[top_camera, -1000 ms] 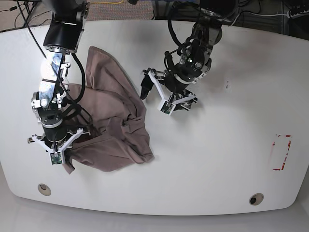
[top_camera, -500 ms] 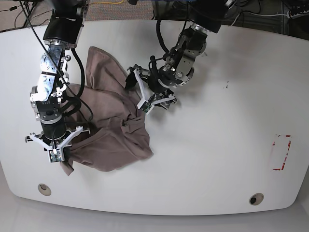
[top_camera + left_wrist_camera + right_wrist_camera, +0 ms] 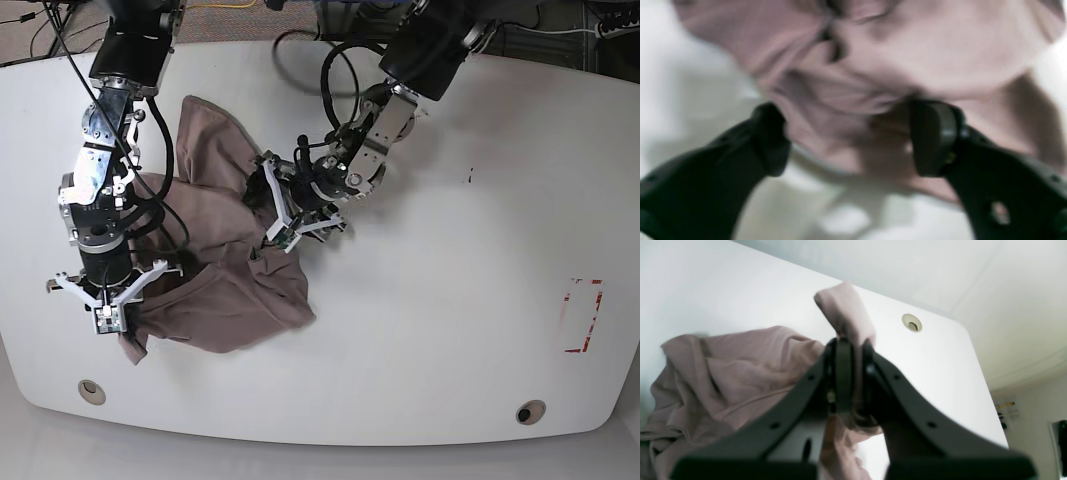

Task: Layout the t-shirt on the table in an organized manner, then fold the t-shirt properly
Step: 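Move the left gripper to the shirt heap and grasp a fold, then lift the shirt with both grippers and pull them apart, then hold the stretched shirt with both grippers and lay it down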

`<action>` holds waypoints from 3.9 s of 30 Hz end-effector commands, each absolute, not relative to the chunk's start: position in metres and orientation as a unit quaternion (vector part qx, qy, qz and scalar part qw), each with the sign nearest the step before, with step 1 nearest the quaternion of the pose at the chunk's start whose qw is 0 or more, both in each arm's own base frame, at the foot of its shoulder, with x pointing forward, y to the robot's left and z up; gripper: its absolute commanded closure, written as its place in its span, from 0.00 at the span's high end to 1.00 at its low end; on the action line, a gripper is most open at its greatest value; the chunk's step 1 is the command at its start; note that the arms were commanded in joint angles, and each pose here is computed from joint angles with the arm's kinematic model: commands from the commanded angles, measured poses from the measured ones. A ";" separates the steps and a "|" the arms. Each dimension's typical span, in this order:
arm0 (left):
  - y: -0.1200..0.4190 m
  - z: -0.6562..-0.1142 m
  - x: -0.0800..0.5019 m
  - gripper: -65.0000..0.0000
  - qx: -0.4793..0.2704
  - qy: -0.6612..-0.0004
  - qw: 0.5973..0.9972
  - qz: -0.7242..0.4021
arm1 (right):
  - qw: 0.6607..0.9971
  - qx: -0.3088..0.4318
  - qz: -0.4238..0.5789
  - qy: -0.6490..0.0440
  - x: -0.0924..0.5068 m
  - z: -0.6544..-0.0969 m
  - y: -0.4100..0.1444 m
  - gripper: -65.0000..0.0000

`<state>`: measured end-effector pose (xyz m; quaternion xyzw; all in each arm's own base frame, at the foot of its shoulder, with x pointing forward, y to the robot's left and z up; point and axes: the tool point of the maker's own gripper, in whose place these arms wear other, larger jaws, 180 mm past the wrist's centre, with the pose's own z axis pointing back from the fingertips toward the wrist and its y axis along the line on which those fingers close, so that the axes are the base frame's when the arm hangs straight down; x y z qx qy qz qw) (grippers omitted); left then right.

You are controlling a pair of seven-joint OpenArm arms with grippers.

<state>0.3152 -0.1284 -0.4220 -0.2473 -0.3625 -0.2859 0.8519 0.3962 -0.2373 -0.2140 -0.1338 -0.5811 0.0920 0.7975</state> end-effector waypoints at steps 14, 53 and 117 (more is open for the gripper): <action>-0.124 -0.425 0.320 0.00 -0.244 -0.343 0.864 -0.277 | 0.773 -0.149 0.090 -0.610 0.402 -0.188 -0.244 0.00; 0.155 -0.210 0.420 0.00 0.009 -0.517 0.843 -0.149 | 0.734 -0.133 0.048 -0.664 0.476 -0.110 -0.259 0.00; 0.247 -0.291 0.332 0.00 0.049 -0.354 0.916 -0.184 | 0.832 -0.106 -0.022 -0.544 0.363 -0.255 -0.295 0.00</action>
